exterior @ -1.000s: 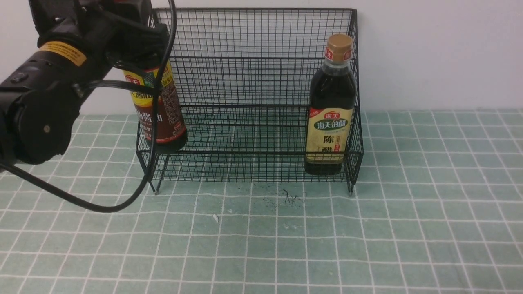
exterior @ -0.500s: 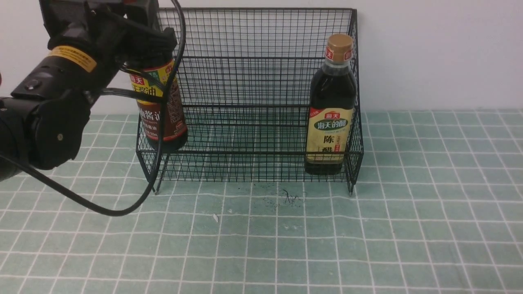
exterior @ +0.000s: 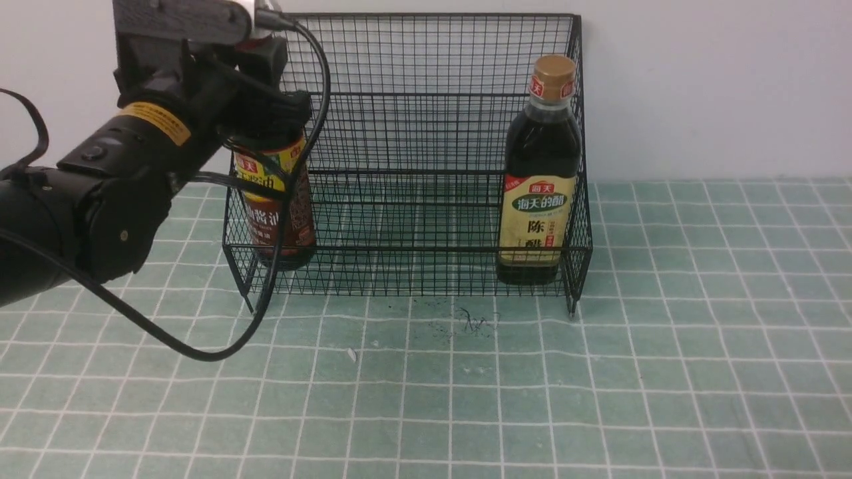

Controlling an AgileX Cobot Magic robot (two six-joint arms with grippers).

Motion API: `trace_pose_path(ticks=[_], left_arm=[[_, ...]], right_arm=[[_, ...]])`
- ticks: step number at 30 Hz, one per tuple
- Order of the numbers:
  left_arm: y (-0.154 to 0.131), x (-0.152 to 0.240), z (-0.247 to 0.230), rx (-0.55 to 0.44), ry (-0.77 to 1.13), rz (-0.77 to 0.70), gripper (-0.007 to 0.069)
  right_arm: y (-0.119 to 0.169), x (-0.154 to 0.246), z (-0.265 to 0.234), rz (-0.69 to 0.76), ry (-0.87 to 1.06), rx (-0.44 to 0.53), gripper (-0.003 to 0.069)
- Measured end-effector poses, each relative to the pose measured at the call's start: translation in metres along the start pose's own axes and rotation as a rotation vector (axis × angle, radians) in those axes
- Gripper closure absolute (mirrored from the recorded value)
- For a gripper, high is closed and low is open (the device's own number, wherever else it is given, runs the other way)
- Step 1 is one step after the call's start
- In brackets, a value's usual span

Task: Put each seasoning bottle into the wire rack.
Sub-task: Use the left arm to put the condiment bottle back on the shelf

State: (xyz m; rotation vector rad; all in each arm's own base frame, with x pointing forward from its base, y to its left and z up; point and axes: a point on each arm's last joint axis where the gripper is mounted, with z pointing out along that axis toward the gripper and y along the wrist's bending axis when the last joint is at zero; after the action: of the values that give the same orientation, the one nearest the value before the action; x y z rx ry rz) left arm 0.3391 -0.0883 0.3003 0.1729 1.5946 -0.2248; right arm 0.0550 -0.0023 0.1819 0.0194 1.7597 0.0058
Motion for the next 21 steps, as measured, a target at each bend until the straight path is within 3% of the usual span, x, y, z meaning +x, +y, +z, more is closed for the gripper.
trace_pose_path(ticks=[4,13,21], left_arm=[[0.000,0.009,-0.001,-0.002,0.120,-0.018,0.0342],[0.000,0.008,-0.001,-0.003,0.137,-0.019,0.0341],[0.000,0.008,-0.016,-0.013,0.300,-0.032,0.0180]], right_arm=[[0.000,0.000,0.000,0.000,0.000,0.000,0.0673],[0.000,0.000,0.000,0.000,0.000,0.000,0.0673],[0.000,0.000,0.000,0.000,0.000,0.000,0.0673]])
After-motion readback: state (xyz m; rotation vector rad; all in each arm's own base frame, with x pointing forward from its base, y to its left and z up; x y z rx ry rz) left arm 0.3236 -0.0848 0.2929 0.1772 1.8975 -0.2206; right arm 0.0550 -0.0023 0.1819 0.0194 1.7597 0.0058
